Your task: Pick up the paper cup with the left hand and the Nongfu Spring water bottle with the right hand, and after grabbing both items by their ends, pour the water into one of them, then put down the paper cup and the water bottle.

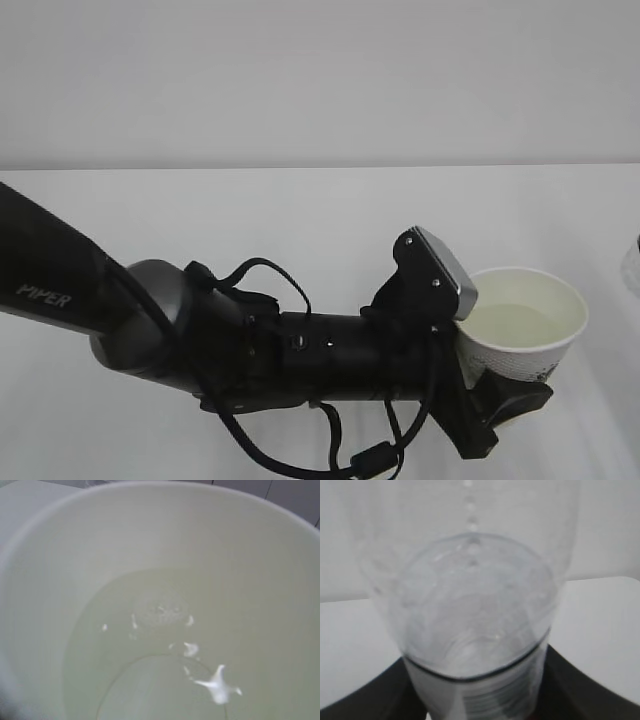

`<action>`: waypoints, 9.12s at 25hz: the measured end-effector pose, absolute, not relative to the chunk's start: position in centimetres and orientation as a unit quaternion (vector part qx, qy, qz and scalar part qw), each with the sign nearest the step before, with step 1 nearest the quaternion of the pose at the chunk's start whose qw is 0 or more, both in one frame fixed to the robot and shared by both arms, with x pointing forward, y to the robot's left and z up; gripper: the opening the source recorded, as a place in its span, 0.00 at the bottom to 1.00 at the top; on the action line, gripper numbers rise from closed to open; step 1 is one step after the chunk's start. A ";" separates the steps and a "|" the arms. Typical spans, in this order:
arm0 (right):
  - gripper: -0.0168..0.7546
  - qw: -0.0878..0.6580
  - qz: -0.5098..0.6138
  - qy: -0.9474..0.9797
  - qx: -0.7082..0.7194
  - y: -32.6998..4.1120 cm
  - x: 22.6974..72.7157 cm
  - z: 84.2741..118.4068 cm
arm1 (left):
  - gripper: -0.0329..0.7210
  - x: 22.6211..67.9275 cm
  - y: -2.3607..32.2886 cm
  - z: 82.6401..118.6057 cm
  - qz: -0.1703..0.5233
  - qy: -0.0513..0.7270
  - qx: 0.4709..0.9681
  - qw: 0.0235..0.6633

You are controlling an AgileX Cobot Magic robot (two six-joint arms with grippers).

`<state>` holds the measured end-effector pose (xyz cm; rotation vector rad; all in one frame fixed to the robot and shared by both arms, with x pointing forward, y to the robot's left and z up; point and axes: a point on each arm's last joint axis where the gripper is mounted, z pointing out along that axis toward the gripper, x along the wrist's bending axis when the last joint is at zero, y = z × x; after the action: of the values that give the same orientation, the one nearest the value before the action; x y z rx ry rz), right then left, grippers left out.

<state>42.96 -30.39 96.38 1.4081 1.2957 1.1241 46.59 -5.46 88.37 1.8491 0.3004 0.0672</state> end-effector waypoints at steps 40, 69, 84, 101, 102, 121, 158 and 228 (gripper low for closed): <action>0.56 0.420 0.439 0.553 0.571 -30.3 53.3 88.3 | 0.77 50.6 -2.6 88.4 0.063 0.175 0.786 0.589; 0.56 0.419 0.428 0.565 0.567 -30.3 54.0 87.1 | 0.77 50.6 -2.5 88.2 0.065 0.178 0.791 0.582; 0.66 0.416 0.434 0.558 0.572 -30.3 54.1 87.0 | 0.77 50.6 -2.5 88.2 0.065 0.178 0.791 0.582; 0.88 0.411 0.440 0.565 0.565 -30.1 53.8 86.9 | 0.77 50.6 -2.5 88.2 0.065 0.178 0.791 0.582; 0.88 0.409 0.438 0.566 0.566 -30.1 53.5 86.9 | 0.77 50.6 -2.5 88.2 0.065 0.178 0.791 0.582; 0.87 0.441 0.452 0.568 0.528 -29.8 47.9 91.6 | 0.77 50.8 -2.5 88.4 0.068 0.191 0.786 0.584; 0.84 0.442 0.452 0.592 0.500 -29.3 45.7 94.2 | 0.74 54.3 8.4 88.2 0.130 0.298 0.751 0.575; 0.80 0.430 0.438 0.603 0.509 -29.3 45.6 93.8 | 0.72 53.7 19.9 85.4 0.352 0.555 0.588 0.471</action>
<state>45.56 -29.35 93.77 1.2701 1.5051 1.0933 53.70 19.89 85.38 1.4401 1.3593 0.8630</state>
